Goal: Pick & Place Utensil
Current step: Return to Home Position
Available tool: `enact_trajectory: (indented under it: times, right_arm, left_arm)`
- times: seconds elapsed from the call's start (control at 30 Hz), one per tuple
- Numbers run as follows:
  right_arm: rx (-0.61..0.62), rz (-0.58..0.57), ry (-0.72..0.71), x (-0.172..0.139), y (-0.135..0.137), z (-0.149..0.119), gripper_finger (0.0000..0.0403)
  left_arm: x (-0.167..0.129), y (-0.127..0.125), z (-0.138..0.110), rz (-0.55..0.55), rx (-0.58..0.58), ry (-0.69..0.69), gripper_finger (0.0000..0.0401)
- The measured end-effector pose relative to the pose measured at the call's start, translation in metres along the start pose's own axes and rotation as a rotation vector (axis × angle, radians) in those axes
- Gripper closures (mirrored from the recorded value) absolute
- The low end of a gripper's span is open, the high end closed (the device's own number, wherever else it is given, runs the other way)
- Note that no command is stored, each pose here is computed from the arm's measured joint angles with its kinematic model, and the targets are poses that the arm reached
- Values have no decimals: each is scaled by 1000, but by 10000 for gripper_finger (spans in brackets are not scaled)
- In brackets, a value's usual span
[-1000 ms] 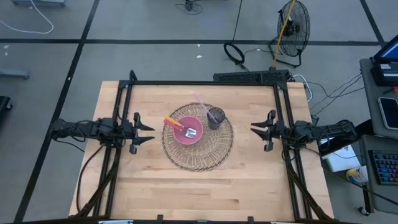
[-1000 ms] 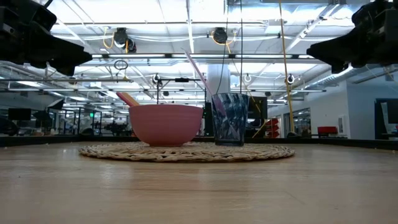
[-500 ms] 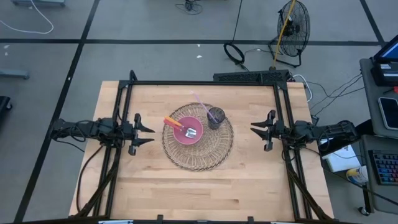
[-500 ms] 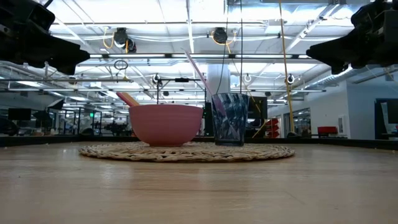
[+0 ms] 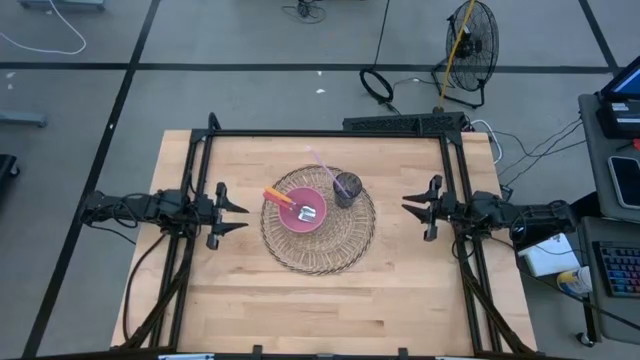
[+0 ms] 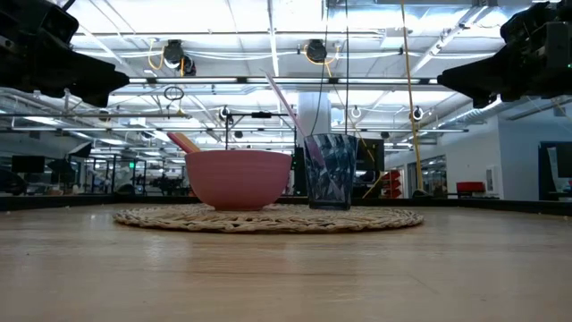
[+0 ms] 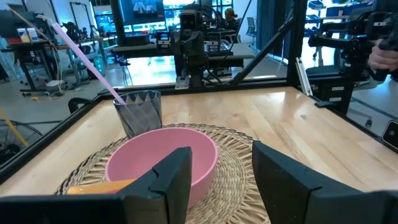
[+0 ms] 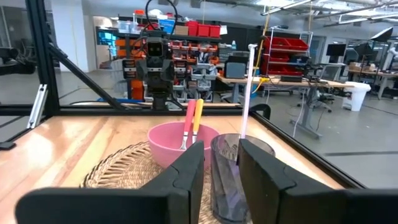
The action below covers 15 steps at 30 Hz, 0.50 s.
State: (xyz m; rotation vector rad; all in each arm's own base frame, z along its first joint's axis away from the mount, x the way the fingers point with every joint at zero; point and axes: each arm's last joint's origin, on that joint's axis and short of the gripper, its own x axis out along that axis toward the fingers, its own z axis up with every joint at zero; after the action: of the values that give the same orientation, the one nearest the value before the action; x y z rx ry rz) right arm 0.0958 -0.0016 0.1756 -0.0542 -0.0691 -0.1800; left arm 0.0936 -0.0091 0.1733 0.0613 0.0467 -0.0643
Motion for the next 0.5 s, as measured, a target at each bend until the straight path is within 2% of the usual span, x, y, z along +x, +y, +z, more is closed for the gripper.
enact_trajectory:
  times: [0.3,0.5]
  right_arm:
    - [-4,9,12,0,0,-1,314]
    - [-13,131,71,-1,4,-7,314]
  left_arm:
    - [0,0,0,2,6,5,231]
    - [0,1,-1,25,16,7,231]
